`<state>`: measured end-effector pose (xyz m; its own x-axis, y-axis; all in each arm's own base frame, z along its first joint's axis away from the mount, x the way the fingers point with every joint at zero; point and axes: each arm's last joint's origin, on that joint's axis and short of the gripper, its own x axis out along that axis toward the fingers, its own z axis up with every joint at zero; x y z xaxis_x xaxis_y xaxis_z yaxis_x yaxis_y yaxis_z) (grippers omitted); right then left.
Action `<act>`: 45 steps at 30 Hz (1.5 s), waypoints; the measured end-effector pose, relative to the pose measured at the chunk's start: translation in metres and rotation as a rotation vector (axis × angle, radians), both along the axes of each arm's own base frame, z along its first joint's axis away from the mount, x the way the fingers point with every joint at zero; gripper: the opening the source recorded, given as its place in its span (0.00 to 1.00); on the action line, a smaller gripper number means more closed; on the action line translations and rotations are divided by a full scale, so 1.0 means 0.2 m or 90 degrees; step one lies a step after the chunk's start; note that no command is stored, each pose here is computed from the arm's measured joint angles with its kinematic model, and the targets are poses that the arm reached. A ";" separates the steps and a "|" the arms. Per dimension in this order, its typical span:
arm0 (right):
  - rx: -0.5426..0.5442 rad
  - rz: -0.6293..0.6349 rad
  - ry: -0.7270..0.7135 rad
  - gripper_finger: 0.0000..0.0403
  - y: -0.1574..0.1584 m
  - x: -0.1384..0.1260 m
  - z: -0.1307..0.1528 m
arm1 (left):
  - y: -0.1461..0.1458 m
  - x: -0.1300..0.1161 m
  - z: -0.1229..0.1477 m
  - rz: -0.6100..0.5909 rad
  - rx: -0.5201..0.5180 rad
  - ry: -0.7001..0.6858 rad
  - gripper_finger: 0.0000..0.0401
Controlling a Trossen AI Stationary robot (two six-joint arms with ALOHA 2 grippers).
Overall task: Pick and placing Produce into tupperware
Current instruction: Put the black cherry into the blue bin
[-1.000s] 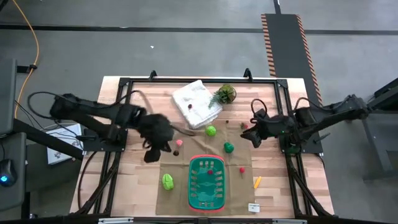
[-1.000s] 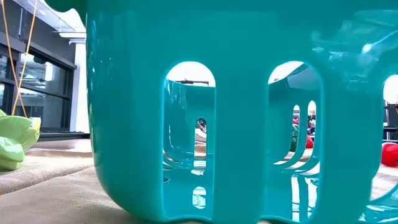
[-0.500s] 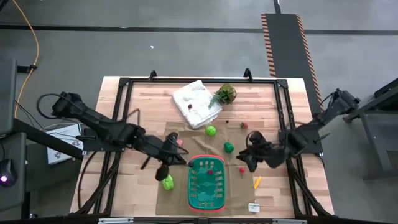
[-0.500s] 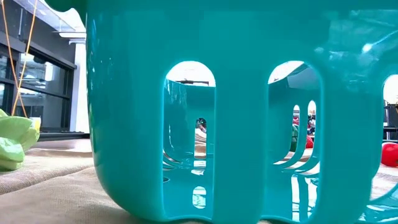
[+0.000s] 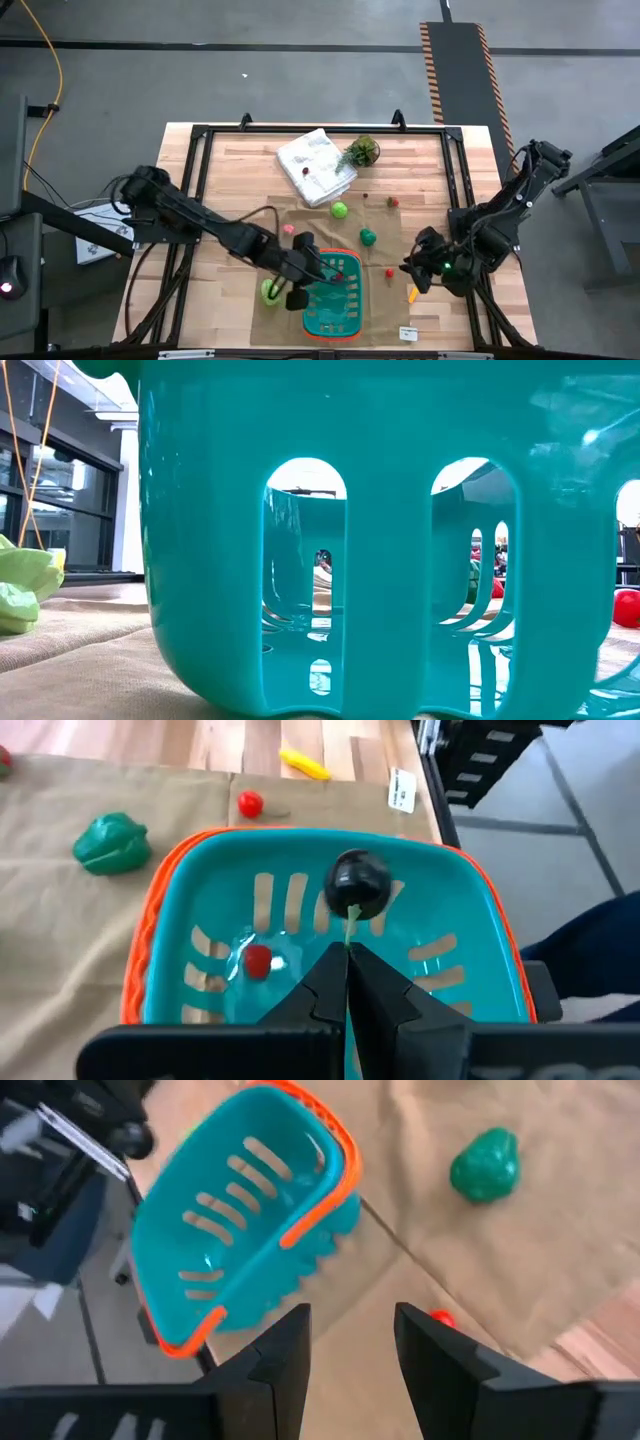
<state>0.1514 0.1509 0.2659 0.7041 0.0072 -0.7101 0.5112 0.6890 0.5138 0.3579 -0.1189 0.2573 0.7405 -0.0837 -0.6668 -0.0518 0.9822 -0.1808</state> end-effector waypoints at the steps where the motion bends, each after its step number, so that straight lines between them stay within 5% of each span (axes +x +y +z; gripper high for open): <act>1: -0.003 0.008 0.001 0.34 0.00 -0.01 0.00 | -0.01 0.02 -0.01 -0.001 0.005 0.018 0.00; 13: -0.044 0.050 0.023 0.34 0.03 -0.08 -0.01 | 0.00 0.21 -0.15 0.004 0.009 0.118 0.00; 38: -0.082 0.067 0.042 0.34 0.02 -0.11 -0.02 | 0.03 0.26 -0.28 -0.018 -0.026 0.162 0.00; 45: -0.081 0.067 0.041 0.34 0.02 -0.11 -0.02 | 0.03 0.27 -0.28 -0.018 -0.048 0.160 0.10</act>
<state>0.1299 0.1547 0.2613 0.6569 -0.0148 -0.7538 0.4620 0.7980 0.3869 0.4110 -0.1133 0.2011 0.5484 -0.1589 -0.8209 -0.0767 0.9681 -0.2386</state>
